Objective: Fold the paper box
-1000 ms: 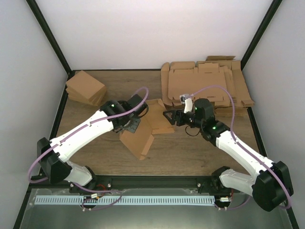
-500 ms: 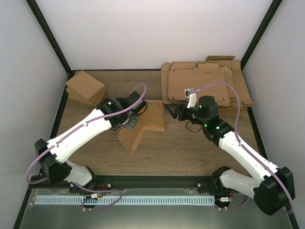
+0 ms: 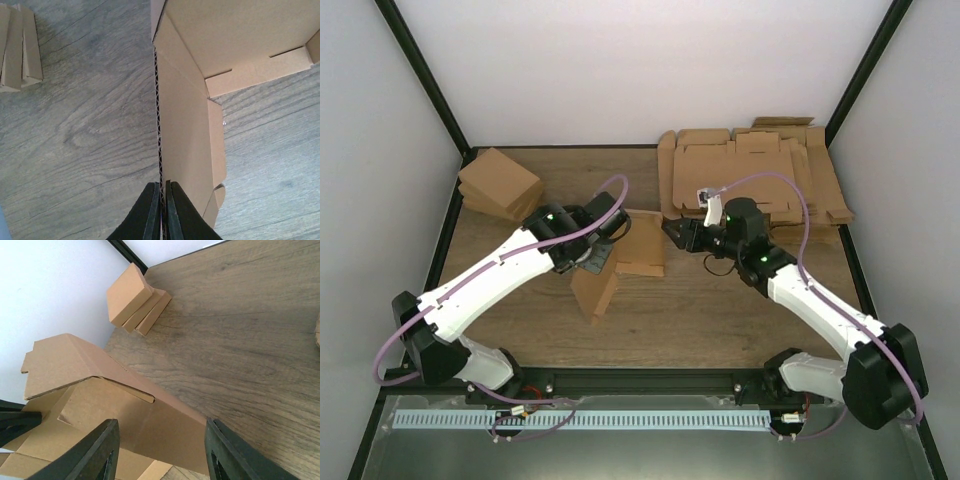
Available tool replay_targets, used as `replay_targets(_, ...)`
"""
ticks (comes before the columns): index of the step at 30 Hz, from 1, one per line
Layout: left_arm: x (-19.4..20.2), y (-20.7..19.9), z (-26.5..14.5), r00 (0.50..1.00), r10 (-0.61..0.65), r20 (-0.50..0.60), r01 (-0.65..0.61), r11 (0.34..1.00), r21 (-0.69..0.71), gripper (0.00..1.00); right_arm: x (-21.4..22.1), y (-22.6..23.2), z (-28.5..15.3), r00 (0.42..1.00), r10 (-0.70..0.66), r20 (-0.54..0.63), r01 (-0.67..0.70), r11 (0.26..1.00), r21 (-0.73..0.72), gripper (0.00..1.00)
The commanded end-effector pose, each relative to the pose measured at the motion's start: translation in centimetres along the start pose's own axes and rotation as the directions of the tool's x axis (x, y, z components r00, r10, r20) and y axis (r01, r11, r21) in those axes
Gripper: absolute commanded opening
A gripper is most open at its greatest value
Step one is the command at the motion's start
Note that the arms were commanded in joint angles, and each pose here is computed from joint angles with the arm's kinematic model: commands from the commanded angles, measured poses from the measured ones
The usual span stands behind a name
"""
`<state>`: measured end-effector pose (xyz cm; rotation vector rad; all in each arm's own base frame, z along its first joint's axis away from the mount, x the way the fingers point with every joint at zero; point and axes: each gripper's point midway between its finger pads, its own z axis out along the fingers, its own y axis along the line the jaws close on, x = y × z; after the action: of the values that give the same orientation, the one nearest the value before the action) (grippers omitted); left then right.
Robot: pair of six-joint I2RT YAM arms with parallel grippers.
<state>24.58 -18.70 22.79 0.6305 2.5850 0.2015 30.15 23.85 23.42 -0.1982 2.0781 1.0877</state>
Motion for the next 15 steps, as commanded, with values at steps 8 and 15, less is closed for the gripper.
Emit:
replay_targets(8,-1.4,-1.4,-0.7,0.998,0.009,0.06,-0.013,0.998,0.062,0.14,-0.4,0.5,1.1,0.999,-0.035,-0.025,0.034,0.999,-0.039,0.44)
replay_targets(15,-2.2,-3.4,-1.8,0.99,-0.032,0.138,0.002,0.978,0.211,0.36,0.1,-0.1,1.5,0.998,-0.035,-0.043,0.034,0.999,-0.026,0.41)
